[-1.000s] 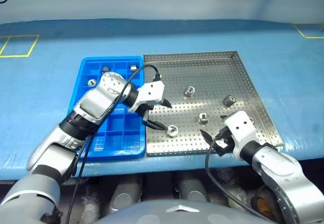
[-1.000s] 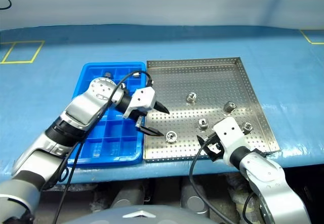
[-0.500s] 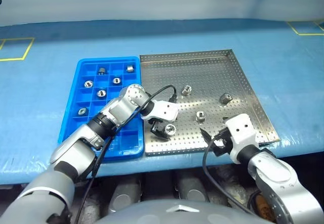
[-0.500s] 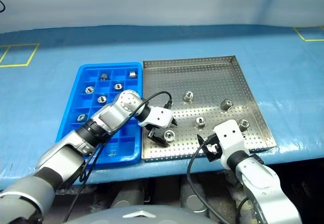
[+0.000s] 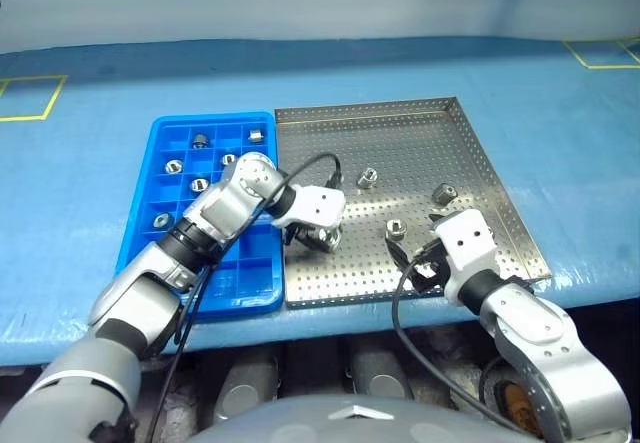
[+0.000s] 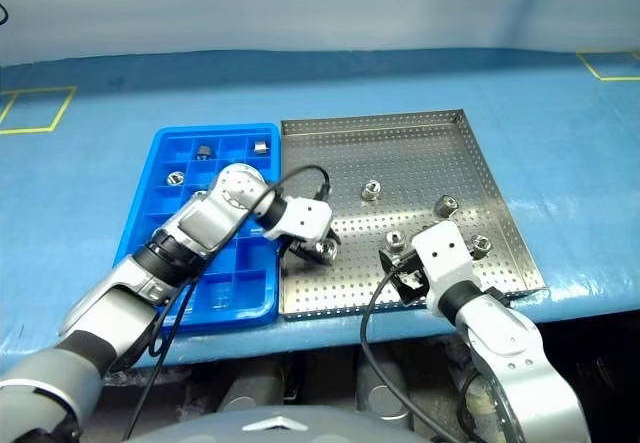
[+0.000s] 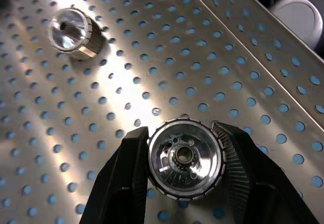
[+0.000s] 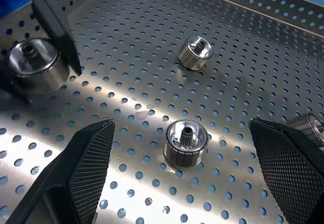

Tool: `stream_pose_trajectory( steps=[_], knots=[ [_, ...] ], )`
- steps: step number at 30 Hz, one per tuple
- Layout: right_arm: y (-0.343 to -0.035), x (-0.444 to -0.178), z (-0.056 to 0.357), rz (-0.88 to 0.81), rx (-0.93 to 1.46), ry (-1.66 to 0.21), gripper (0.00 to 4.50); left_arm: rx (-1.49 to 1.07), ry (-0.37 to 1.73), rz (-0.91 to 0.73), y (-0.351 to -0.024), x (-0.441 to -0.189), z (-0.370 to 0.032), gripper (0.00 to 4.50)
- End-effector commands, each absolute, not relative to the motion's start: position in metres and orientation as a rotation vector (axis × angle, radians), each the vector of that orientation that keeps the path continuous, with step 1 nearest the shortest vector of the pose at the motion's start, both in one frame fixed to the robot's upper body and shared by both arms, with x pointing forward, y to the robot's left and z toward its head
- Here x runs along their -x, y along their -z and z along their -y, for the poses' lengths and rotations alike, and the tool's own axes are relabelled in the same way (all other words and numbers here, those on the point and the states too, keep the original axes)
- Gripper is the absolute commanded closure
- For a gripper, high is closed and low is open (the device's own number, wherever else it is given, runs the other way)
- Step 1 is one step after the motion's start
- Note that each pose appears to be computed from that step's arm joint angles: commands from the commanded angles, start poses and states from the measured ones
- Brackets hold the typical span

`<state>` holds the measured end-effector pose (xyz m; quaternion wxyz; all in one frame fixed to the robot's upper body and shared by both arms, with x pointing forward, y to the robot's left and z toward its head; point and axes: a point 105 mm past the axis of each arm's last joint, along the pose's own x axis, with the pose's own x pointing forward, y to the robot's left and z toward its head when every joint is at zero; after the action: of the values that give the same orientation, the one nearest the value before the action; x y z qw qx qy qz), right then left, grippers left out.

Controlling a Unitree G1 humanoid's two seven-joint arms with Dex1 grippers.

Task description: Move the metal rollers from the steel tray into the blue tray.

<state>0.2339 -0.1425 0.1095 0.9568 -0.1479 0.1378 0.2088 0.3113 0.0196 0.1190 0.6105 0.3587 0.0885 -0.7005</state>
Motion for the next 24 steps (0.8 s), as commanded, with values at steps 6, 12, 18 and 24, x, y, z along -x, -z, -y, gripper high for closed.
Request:
stream_pose_trajectory(
  steps=[6, 12, 18, 24],
  knots=[
    [-0.136, -0.257, 0.079, -0.118, 0.233, -0.612, 0.00, -0.685, 0.985, -0.035, -0.193, -0.349, -0.089, 2.78],
    [-0.142, -0.269, 0.029, -0.066, 0.211, -0.763, 0.00, -0.640, 0.709, -0.168, -0.174, -0.329, -0.152, 2.78],
    [-0.143, -0.264, 0.000, -0.033, 0.232, -0.927, 0.00, -0.623, 0.573, -0.297, -0.152, -0.297, -0.186, 2.78],
    [-0.140, -0.260, -0.008, -0.031, 0.233, -1.014, 0.00, -0.605, 0.509, -0.393, -0.135, -0.274, -0.197, 2.78]
  ],
)
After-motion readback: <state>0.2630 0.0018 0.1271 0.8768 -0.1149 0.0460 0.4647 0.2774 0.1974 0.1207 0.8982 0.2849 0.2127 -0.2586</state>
